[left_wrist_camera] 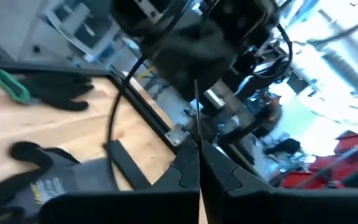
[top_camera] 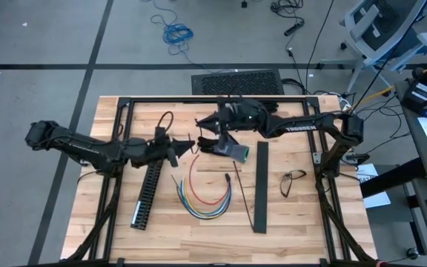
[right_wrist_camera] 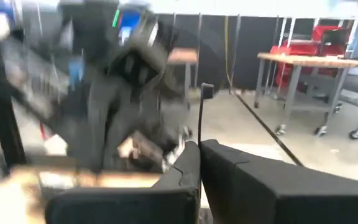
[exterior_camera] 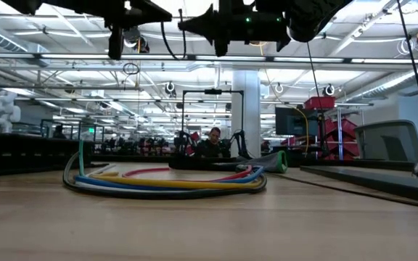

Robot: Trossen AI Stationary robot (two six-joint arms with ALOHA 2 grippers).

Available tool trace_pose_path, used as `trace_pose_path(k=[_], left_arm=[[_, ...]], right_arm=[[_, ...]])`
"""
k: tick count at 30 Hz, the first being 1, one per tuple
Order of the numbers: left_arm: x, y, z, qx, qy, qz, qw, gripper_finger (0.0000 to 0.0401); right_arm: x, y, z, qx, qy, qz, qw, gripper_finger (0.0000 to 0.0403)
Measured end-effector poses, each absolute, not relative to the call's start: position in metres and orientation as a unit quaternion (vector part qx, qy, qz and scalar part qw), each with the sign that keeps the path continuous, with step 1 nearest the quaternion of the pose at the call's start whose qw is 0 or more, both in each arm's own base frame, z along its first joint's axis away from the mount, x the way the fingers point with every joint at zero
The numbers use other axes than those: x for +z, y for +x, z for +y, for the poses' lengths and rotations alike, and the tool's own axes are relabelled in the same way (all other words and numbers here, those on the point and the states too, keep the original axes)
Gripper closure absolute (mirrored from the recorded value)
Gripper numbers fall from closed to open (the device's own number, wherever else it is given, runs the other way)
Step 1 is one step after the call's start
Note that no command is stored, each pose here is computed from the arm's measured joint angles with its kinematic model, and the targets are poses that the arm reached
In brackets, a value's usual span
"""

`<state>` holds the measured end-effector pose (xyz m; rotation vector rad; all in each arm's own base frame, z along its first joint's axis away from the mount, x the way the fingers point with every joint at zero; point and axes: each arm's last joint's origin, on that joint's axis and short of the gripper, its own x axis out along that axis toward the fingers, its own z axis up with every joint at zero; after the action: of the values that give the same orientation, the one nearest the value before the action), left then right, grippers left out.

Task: Ziptie cables
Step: Prepare the black zip tie

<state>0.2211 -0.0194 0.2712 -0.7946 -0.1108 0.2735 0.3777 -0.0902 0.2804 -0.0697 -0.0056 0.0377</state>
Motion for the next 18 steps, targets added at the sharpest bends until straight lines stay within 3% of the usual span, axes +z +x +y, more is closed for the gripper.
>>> trace_pose_path(k=[4,9,18], left_arm=[[0.273,0.223,-0.014,0.089,-0.422,-0.051,0.901,0.0401],[0.278,0.224,-0.006,0.030,-0.469,-0.053,0.881,0.0401],[0.282,0.223,0.016,-0.021,-0.529,-0.051,0.847,0.0401]], right_arm=[[0.278,0.378,-0.091,0.004,-0.024,0.006,1.000,0.0403],[0.280,0.378,-0.092,-0.021,-0.085,-0.001,0.996,0.0403],[0.281,0.382,-0.076,0.001,-0.103,-0.008,0.995,0.0403]])
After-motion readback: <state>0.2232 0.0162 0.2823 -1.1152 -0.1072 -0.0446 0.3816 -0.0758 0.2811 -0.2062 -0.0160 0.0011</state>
